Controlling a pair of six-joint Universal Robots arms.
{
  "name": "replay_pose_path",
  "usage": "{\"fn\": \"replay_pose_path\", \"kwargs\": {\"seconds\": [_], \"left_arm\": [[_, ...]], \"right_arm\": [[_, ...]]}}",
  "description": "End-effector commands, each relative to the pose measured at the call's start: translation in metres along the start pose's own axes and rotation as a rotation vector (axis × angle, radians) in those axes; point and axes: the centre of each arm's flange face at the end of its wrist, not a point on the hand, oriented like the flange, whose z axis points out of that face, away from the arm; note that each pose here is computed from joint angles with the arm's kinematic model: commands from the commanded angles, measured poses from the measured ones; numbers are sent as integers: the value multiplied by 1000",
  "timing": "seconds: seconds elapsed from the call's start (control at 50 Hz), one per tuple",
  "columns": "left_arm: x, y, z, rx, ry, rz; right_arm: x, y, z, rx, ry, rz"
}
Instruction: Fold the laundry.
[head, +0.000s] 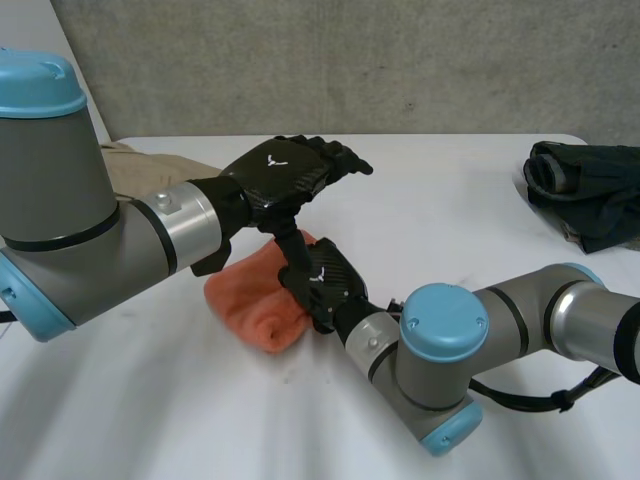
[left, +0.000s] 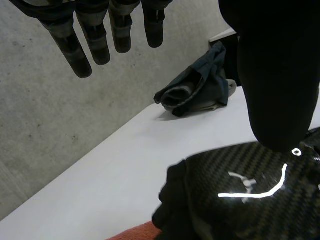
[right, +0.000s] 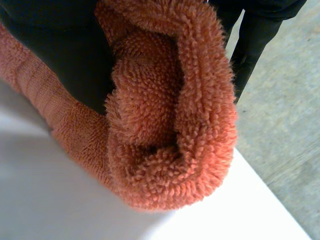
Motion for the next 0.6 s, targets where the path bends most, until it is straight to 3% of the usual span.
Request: {"fn": "replay_pose_path", "kwargs": {"seconds": [0.02, 0.22, 0.38, 0.5, 0.6], "left_arm": [[-8, -11, -4, 29, -25, 16], [-20, -39, -16, 104, -71, 48], [-21, -45, -17, 120, -76, 57], [-19, -46, -17, 121, -72, 58], [-17, -44, -16, 117, -65, 57]], "right_arm": [[21, -19, 14, 71, 59, -4], [139, -60, 34, 341, 392, -41], [268, -67, 10, 432, 677, -83], [368, -43, -26, 451, 809, -124], [421, 3, -53, 416, 826, -136]]}}
